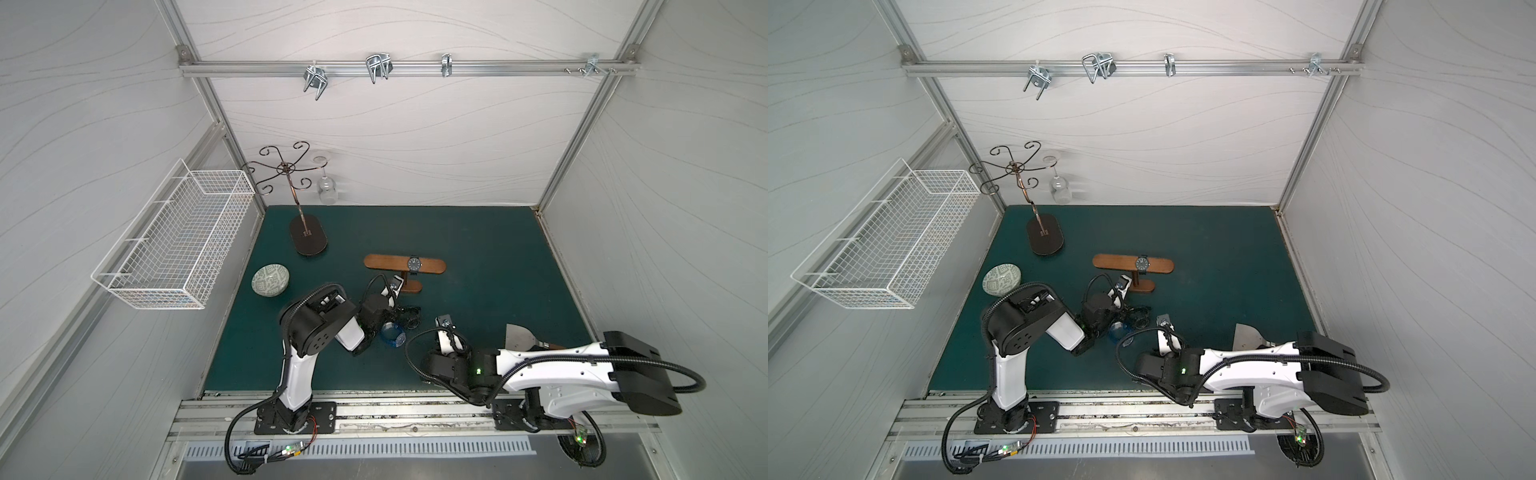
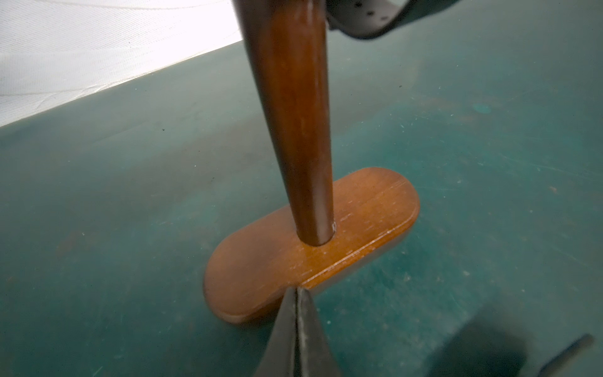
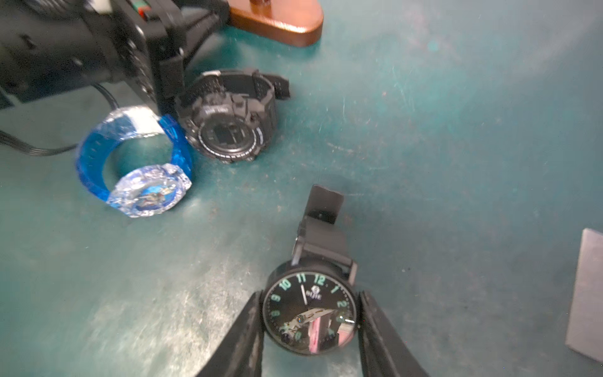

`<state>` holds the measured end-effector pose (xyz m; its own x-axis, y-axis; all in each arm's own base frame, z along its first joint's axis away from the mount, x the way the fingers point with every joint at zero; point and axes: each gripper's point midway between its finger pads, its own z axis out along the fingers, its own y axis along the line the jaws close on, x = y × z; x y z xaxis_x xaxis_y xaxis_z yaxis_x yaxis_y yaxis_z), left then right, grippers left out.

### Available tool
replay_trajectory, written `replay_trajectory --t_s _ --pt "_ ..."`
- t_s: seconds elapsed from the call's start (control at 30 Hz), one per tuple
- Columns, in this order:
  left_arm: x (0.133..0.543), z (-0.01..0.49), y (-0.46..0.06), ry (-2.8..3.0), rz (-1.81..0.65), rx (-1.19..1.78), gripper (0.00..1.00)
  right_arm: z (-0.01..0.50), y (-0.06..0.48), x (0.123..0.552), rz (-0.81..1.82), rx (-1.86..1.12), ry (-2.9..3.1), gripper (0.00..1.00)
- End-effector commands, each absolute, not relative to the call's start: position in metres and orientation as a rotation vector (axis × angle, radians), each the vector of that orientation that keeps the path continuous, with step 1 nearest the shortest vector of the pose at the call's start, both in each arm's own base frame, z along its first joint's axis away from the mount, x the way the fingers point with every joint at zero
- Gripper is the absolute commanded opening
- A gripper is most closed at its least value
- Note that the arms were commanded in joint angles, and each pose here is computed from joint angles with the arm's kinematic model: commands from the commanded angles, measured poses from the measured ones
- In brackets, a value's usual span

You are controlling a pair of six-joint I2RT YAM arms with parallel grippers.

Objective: Place watch on stand
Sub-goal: Pick up the watch at the center of the board.

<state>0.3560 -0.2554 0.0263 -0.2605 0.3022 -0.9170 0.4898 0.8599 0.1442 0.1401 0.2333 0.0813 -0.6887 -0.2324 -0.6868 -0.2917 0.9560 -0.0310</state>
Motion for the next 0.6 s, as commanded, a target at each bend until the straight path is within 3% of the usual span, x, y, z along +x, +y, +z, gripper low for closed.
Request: replay_trajectory --t_s 0.0,0.57 --pt "0.352 0.021 -0.251 1.873 -0.171 0.612 0.07 0.099 0.222 0.151 0.065 -0.387 2.329 0.37" --pt "0.352 0.021 -0.251 1.864 -0.162 0.618 0.07 0.144 0.202 0.198 0.093 -0.400 2.303 0.36"
